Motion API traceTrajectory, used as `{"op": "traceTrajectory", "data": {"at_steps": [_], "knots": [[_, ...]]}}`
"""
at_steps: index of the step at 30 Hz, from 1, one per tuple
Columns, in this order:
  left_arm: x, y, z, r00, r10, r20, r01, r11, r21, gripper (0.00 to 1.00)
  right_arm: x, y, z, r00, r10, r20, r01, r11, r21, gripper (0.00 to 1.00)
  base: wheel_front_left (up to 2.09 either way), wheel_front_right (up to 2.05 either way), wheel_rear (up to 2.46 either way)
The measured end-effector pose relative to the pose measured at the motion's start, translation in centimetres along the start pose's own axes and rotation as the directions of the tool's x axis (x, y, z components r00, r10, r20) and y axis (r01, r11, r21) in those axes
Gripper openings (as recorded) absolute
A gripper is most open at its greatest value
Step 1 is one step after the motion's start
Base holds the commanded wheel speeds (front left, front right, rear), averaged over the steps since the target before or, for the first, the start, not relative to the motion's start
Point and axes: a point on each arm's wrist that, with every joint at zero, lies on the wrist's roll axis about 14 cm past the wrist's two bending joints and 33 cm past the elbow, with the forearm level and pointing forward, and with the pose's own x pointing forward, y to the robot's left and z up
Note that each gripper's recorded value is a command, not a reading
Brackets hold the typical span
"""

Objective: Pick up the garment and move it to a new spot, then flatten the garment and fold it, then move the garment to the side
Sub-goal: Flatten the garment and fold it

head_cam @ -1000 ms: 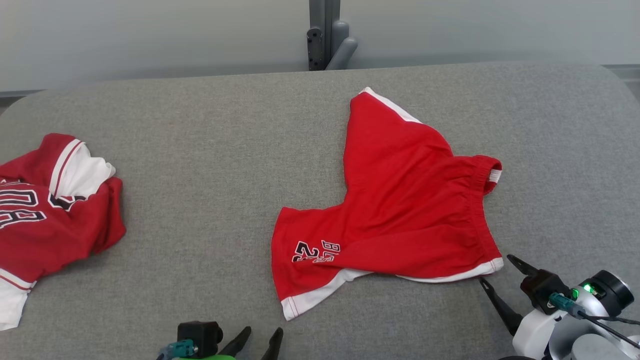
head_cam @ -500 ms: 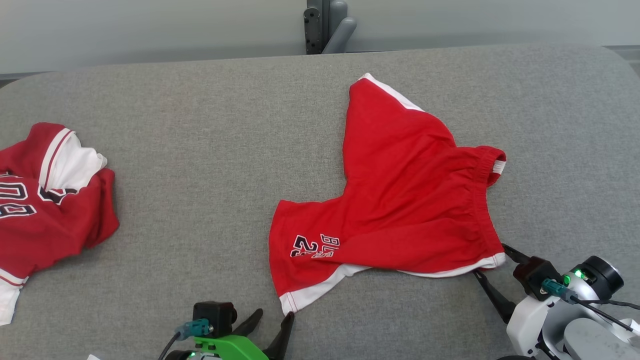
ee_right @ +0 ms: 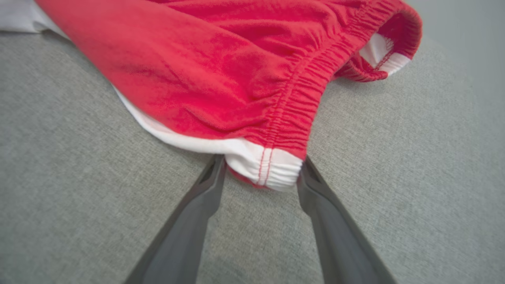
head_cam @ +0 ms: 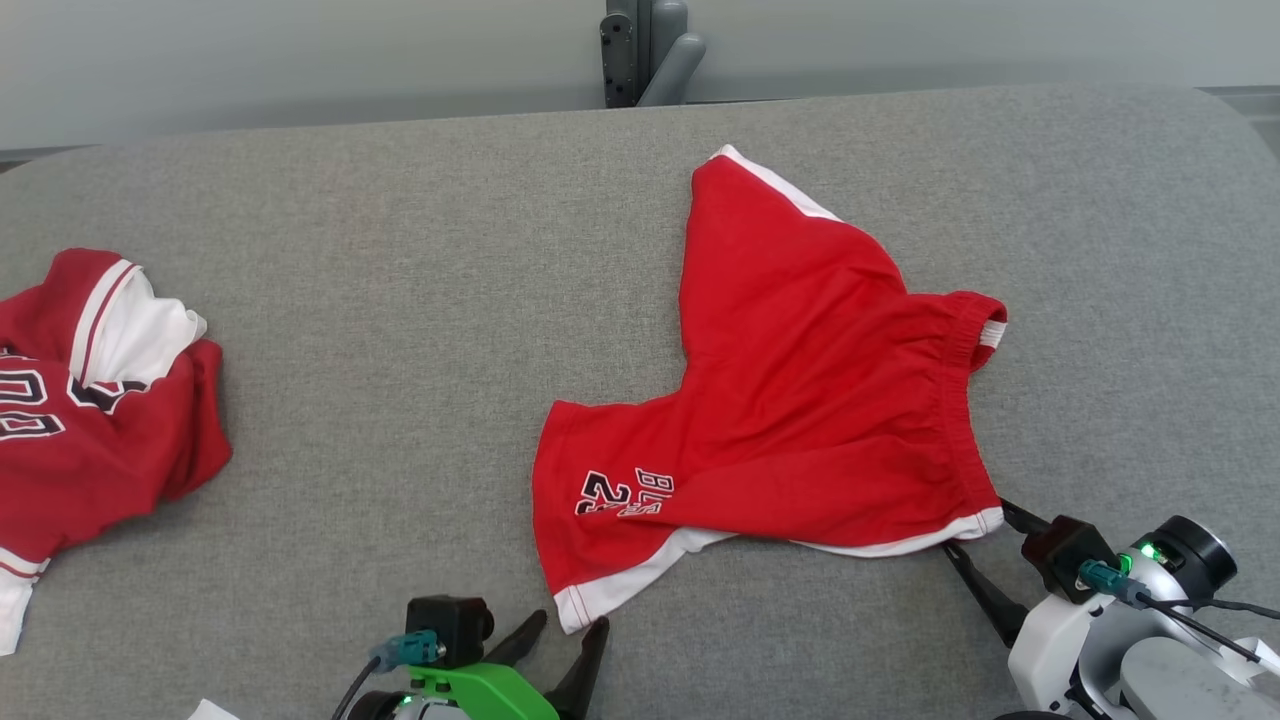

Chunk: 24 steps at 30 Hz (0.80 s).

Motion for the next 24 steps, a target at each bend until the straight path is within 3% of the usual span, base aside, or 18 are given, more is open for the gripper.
{"op": "traceTrajectory", "data": {"at_steps": [8,11,12,13,14,15,16,18,24], "knots": [[0.5,-0.3,-0.1,1.000,-0.010,-0.008,0.010,1.000,0.004,1.00,-0.1,-0.1,0.0,1.000,-0.005,0.005,0.005,1.000,0.002,0.87,0.00,0.00,0.00],[0.7,-0.4,-0.5,1.000,-0.014,-0.022,0.014,1.000,0.009,1.00,-0.2,-0.1,0.0,1.000,-0.007,0.006,0.007,1.000,0.005,0.79,0.00,0.00,0.00],[0.8,-0.4,-0.5,1.000,-0.016,-0.020,0.017,1.000,0.011,0.79,-0.2,-0.1,0.1,1.000,-0.008,0.007,0.008,1.000,0.005,0.72,0.00,0.00,0.00],[0.9,-0.5,-0.6,1.000,-0.019,-0.020,0.020,1.000,0.013,0.48,-0.2,-0.1,0.1,1.000,-0.010,0.008,0.010,1.000,0.005,0.58,0.00,0.00,0.00],[0.9,-0.4,-0.4,1.000,-0.019,-0.008,0.019,1.000,0.015,0.35,-0.2,-0.2,0.1,1.000,-0.011,0.010,0.011,1.000,0.007,0.46,0.00,0.00,0.00],[1.0,-0.3,-0.2,1.000,-0.016,0.001,0.016,1.000,0.015,0.22,-0.3,-0.2,0.2,1.000,-0.011,0.011,0.011,1.000,0.008,0.42,0.00,0.00,0.00],[1.1,-0.4,-0.2,1.000,-0.017,0.003,0.017,1.000,0.017,0.00,-0.3,-0.1,0.2,1.000,-0.010,0.012,0.010,1.000,0.007,0.36,0.00,0.00,0.00],[1.2,-0.5,-0.3,1.000,-0.022,0.001,0.022,1.000,0.023,0.00,-0.3,0.1,0.3,1.000,-0.004,0.014,0.004,1.000,0.012,0.00,0.00,0.00,0.00],[1.4,-0.7,0.5,0.999,-0.037,0.033,0.037,0.999,-0.008,0.00,-0.4,0.7,1.2,0.999,0.013,0.047,-0.016,0.998,0.058,0.00,0.00,0.00,0.00]]}}
